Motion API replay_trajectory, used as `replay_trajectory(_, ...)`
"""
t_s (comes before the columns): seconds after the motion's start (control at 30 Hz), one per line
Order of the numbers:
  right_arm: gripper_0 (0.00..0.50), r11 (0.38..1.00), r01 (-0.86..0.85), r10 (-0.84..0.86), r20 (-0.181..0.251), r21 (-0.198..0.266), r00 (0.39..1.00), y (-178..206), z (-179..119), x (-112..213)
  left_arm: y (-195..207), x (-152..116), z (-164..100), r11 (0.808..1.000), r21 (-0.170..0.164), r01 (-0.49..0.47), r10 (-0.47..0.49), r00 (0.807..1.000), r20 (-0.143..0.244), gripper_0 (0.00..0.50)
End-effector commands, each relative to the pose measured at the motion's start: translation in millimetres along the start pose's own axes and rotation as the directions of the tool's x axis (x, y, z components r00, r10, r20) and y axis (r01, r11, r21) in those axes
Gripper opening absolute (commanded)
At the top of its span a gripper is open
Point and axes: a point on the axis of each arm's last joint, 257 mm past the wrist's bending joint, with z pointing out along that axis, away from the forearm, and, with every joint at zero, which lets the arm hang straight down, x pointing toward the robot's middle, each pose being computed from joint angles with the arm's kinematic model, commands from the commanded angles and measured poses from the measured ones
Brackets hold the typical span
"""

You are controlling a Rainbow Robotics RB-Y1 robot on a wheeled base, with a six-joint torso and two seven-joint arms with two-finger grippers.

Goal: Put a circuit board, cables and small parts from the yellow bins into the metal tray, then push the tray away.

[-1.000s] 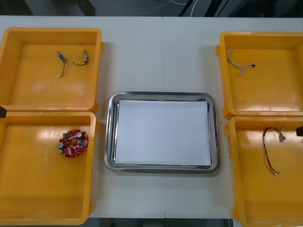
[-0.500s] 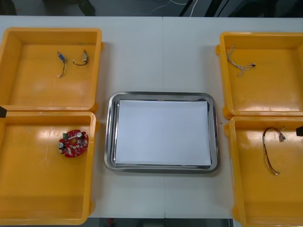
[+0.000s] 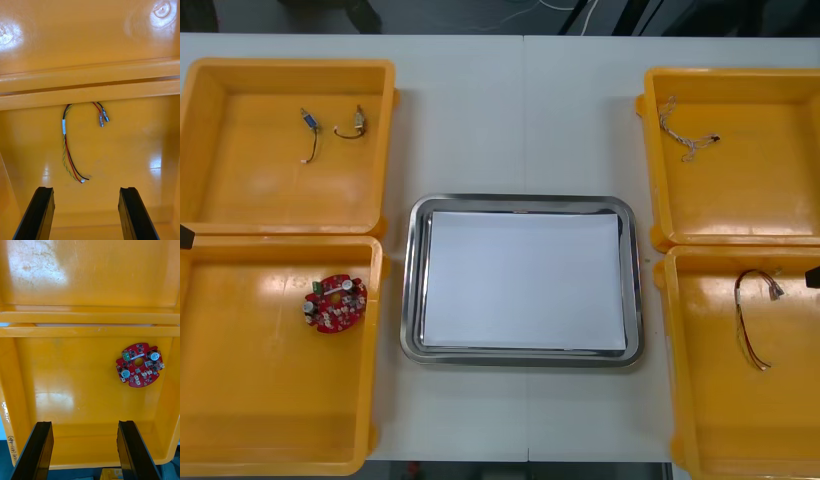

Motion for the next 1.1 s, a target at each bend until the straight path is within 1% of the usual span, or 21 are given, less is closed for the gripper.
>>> replay_trajectory(0.03, 0.5, 0.999, -0.038, 0.038, -0.021, -0.012, 0.999, 4.5, 4.5, 9.2, 7.4, -1.9, -8.7, 1.0, -0.028, -0.007, 0.008, 1.0, 0.024, 0.5)
replay_trajectory(1.1, 0.5, 0.999, -0.038, 0.038, -0.021, -0.012, 0.999, 4.5, 4.5, 9.2, 7.4, -1.9, -8.7, 1.0, -0.028, -0.007, 0.008, 1.0, 0.024, 0.5)
